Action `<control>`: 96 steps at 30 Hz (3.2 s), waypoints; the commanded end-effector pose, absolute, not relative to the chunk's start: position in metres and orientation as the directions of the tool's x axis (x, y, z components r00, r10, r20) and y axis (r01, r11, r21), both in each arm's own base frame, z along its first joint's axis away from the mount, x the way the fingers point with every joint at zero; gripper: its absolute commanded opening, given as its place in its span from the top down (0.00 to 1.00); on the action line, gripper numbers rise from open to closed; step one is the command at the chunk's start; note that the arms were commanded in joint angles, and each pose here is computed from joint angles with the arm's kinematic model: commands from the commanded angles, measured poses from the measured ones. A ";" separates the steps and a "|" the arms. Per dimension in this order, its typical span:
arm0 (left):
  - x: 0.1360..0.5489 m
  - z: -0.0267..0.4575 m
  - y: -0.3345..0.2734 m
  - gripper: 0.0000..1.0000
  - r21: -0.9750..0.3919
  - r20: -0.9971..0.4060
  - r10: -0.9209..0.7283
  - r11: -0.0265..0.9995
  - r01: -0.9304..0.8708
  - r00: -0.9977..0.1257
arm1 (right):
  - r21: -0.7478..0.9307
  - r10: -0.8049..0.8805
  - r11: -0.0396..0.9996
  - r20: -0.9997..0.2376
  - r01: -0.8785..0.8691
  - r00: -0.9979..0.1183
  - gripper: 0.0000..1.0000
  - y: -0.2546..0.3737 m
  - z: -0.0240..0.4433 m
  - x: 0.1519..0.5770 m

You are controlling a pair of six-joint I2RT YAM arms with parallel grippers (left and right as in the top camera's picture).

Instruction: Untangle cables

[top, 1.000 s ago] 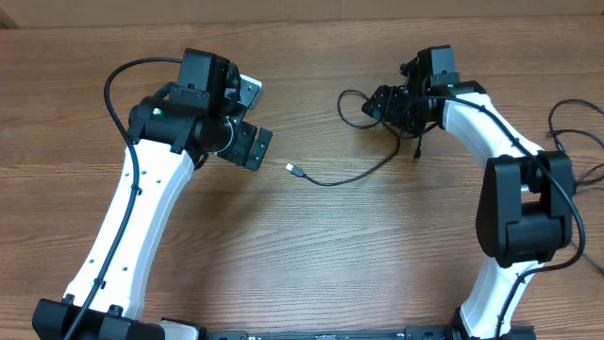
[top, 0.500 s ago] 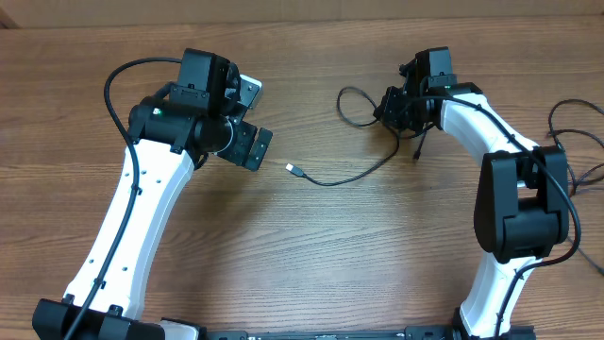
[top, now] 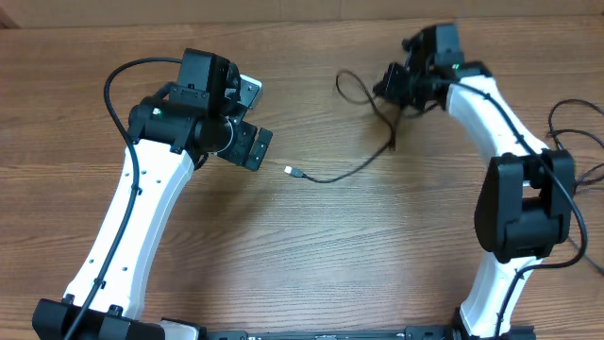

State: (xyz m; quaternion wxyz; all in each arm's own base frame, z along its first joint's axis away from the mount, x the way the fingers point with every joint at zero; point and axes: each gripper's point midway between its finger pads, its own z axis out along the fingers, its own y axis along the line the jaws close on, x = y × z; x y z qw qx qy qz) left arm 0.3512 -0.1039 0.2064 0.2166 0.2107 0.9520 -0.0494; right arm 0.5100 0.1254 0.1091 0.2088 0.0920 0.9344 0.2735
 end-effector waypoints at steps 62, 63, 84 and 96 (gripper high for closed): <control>0.353 0.210 -0.107 0.00 -0.005 -0.444 0.395 0.896 0.443 -0.804 | 0.333 0.117 0.797 -0.903 0.504 0.412 0.96 -0.275 0.528 0.552; 0.353 0.210 -0.107 0.00 -0.005 -0.444 0.395 0.896 0.444 -0.804 | 0.335 0.115 0.799 -0.900 0.500 0.420 0.96 -0.274 0.530 0.552; 0.353 0.210 -0.107 0.00 -0.005 -0.444 0.395 0.896 0.444 -0.804 | 0.217 0.434 0.825 -0.835 0.522 -0.339 0.96 -0.261 0.226 0.622; 0.353 0.210 -0.107 0.00 -0.005 -0.444 0.395 0.896 0.444 -0.804 | 0.217 0.521 0.825 -0.650 0.521 -0.553 0.00 -0.236 0.145 0.599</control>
